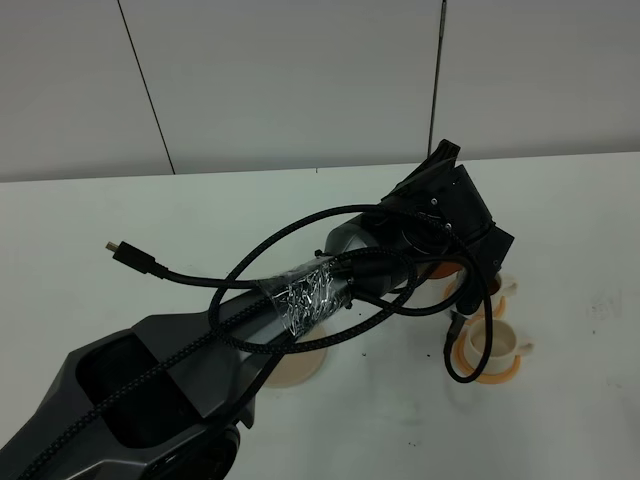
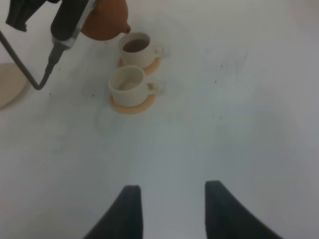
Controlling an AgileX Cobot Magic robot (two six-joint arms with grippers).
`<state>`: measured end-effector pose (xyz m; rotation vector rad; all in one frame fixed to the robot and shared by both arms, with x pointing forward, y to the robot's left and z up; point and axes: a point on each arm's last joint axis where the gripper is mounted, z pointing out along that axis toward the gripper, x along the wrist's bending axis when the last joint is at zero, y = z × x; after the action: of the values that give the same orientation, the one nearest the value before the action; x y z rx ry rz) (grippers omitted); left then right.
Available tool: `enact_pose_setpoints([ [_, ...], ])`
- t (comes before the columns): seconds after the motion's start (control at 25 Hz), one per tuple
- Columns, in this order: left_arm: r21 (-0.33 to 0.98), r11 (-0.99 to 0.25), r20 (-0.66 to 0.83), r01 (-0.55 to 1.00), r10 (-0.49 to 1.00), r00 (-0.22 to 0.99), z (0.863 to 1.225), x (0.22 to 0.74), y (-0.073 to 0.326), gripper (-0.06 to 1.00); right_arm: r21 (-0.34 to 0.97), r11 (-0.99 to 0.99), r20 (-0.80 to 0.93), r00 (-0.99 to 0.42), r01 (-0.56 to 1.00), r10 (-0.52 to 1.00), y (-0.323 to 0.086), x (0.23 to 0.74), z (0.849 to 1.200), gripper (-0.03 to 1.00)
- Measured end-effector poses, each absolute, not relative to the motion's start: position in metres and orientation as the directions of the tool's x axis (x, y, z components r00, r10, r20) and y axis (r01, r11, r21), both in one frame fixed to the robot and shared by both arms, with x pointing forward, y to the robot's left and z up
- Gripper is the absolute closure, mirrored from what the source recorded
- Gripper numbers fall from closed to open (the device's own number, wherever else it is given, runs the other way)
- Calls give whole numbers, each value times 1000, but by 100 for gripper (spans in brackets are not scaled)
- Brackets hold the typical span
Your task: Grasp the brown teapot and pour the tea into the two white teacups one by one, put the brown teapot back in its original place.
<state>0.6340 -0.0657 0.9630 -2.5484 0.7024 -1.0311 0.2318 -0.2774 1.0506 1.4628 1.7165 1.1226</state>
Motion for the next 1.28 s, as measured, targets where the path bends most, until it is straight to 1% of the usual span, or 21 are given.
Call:
enact_pose_setpoints([
  [0.16, -420, -853, 568, -311, -514, 642, 964, 633, -65, 78, 889, 29, 72, -201, 457, 977, -277, 232, 1051, 67],
  [0.4, -356, -891, 592, -282, -449, 669, 977, 632, -61, 78, 889, 29, 72, -201, 457, 977, -277, 232, 1051, 67],
  [0.76, -289, -935, 571, -203, -339, 747, 984, 636, -46, 78, 889, 28, 73, -201, 457, 977, -277, 232, 1051, 67],
  [1.0, -251, -958, 576, -142, -266, 773, 990, 635, -41, 78, 889, 28, 73, -201, 457, 977, -277, 232, 1051, 67],
  [1.28, -126, -991, 507, -38, -98, 856, 983, 645, -24, 78, 889, 29, 72, -201, 457, 977, -277, 232, 1051, 67],
])
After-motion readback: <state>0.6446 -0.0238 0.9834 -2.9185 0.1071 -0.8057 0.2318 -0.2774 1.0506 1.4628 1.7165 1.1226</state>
